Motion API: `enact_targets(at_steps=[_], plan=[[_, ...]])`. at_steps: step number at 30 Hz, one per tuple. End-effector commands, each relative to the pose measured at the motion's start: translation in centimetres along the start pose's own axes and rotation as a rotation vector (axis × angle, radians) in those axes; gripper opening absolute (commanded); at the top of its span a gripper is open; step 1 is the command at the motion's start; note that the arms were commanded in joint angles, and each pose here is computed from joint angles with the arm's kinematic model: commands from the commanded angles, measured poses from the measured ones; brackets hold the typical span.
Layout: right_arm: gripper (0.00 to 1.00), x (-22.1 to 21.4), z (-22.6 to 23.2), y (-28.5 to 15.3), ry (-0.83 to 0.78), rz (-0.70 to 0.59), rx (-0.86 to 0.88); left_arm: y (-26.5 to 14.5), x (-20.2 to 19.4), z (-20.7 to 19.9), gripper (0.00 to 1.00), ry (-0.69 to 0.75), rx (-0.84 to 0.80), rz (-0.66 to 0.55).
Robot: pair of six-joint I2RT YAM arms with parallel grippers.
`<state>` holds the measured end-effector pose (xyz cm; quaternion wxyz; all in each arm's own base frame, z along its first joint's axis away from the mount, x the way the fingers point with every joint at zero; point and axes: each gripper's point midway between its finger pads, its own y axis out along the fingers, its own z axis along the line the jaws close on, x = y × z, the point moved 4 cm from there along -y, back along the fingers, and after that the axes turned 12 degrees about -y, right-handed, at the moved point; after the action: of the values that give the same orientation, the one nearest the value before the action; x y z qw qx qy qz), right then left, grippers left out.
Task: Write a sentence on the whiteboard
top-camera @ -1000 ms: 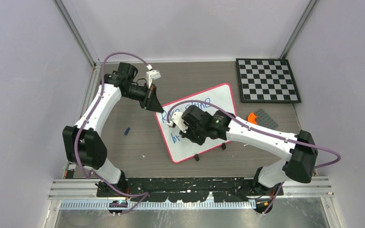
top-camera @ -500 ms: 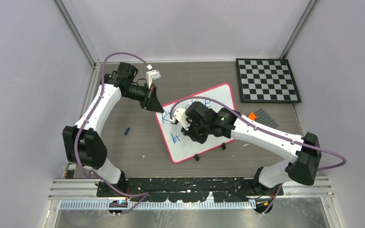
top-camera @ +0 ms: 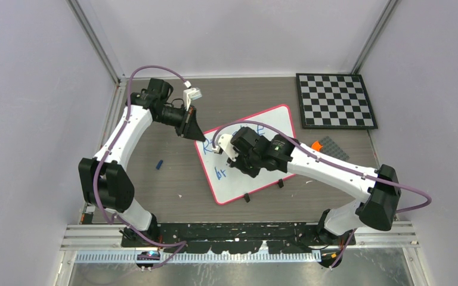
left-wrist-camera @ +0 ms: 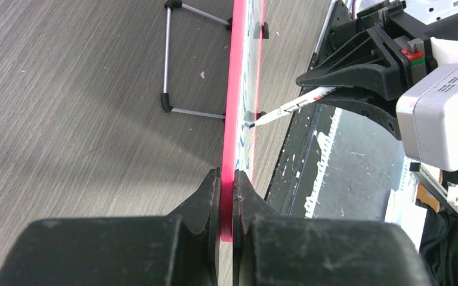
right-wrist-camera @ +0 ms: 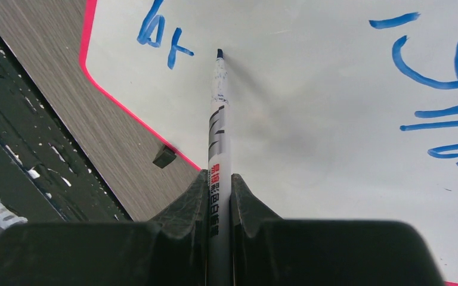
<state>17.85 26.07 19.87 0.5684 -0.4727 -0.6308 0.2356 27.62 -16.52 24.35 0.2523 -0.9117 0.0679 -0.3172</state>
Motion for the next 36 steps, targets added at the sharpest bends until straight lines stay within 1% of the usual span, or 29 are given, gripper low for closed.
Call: enact_targets(at_steps=[1, 13, 19, 24, 27, 33, 36], plan=[[0.0, 0.8, -1.0, -0.1, 0.007, -0.019, -0.054, 0.2, 0.0, 1.2, 0.0, 0.041, 0.086, 0.017], [0.0, -0.9, 0.1, 0.8, 0.006, 0.028, -0.013, 0.1, 0.0, 1.1, 0.0, 0.044, 0.089, 0.015], [0.0, -2.0, 1.2, 1.2, 0.01, 0.048, 0.038, 0.1, 0.0, 1.1, 0.0, 0.041, 0.088, 0.016], [0.0, -1.8, 1.4, 1.1, -0.002, 0.047, 0.045, 0.2, 0.0, 1.2, 0.0, 0.039, 0.088, 0.017], [0.0, -0.9, 1.2, 0.5, -0.002, 0.017, 0.044, 0.2, 0.1, 1.2, 0.0, 0.039, 0.087, 0.015], [0.0, 1.9, 0.5, -1.6, 0.008, -0.098, 0.039, 0.2, 0.1, 1.1, 0.0, 0.039, 0.082, 0.014], [0.0, 2.7, 0.1, -2.0, 0.011, -0.119, 0.025, 0.1, 0.1, 1.0, 0.0, 0.043, 0.082, 0.012]])
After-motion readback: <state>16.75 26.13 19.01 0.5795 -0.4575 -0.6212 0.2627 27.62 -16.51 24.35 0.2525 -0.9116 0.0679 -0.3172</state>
